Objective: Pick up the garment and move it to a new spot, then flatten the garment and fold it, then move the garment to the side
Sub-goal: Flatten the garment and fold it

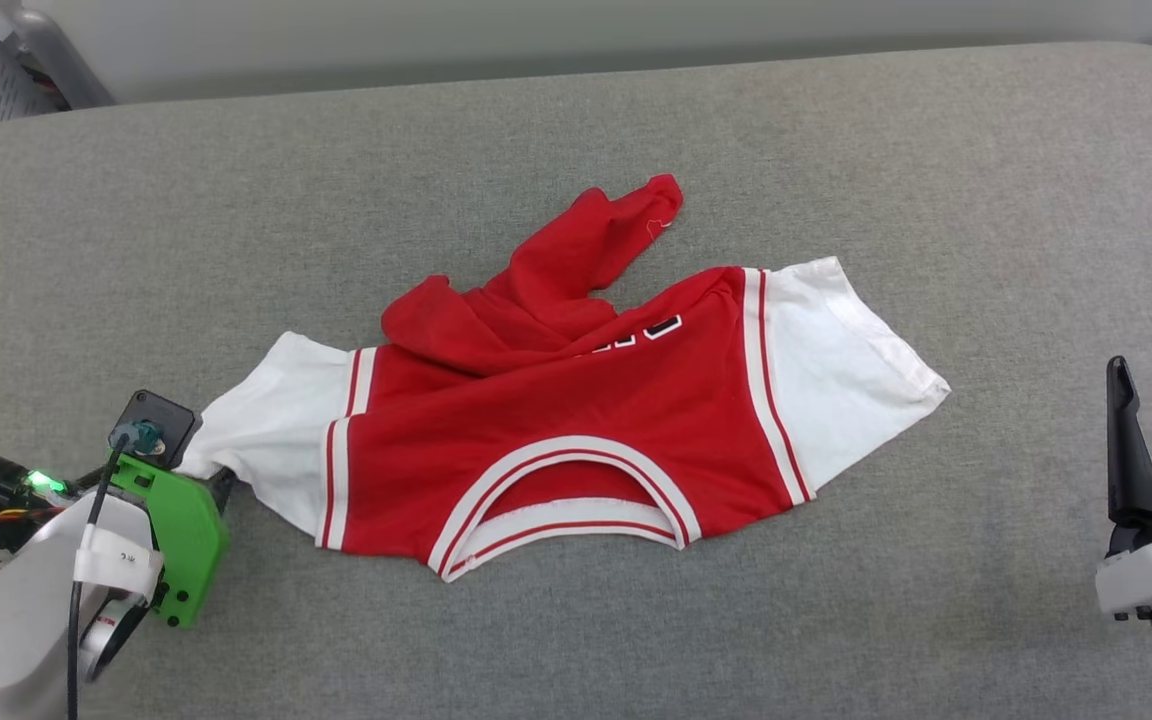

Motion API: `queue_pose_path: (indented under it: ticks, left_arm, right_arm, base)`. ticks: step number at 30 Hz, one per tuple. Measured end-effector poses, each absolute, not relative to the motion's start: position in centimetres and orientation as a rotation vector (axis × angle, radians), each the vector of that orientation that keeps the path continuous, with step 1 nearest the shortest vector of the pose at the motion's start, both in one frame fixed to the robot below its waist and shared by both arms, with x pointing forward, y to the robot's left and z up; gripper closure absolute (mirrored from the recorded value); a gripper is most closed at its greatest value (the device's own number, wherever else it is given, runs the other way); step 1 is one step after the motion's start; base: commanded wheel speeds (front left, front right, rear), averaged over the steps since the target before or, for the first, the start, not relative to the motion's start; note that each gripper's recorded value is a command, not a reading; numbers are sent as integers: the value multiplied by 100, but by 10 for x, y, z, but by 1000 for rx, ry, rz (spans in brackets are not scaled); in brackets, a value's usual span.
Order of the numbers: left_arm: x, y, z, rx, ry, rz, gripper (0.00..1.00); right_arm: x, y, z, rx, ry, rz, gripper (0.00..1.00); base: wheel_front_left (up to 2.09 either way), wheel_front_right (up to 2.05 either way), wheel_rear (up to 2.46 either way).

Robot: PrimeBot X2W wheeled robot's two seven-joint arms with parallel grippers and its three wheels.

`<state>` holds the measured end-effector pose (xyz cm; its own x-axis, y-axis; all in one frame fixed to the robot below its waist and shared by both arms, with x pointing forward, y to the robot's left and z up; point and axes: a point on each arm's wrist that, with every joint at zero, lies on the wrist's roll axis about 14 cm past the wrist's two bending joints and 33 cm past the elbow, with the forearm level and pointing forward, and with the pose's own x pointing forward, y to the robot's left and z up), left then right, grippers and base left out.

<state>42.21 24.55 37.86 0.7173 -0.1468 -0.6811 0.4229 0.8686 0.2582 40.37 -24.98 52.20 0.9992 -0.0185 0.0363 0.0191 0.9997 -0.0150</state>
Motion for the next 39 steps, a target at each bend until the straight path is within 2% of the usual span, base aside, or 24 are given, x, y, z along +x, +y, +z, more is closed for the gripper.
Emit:
queue_pose_path:
  ticks: [7,15,21,34,39]
  left_arm:
    - [426,241,413,302,604,-311,0]
    - [436,244,463,286,570,-321,0]
    - [429,232,452,159,774,-358,0]
    - [419,246,390,243,1075,-352,0]
    - [416,252,368,232,1140,-334,0]
  right_arm:
    - [396,-243,524,1,-42,-9,0]
    - [396,-236,529,18,-58,3,0]
    - [397,-235,523,20,-44,6,0]
    - [402,-244,511,12,-19,-16,0]
    - [403,-248,504,9,0,-28,0]
  base:
    - [0,0,0]
    - [0,0,0]
    - [0,0,0]
    - [0,0,0]
    - [0,0,0]
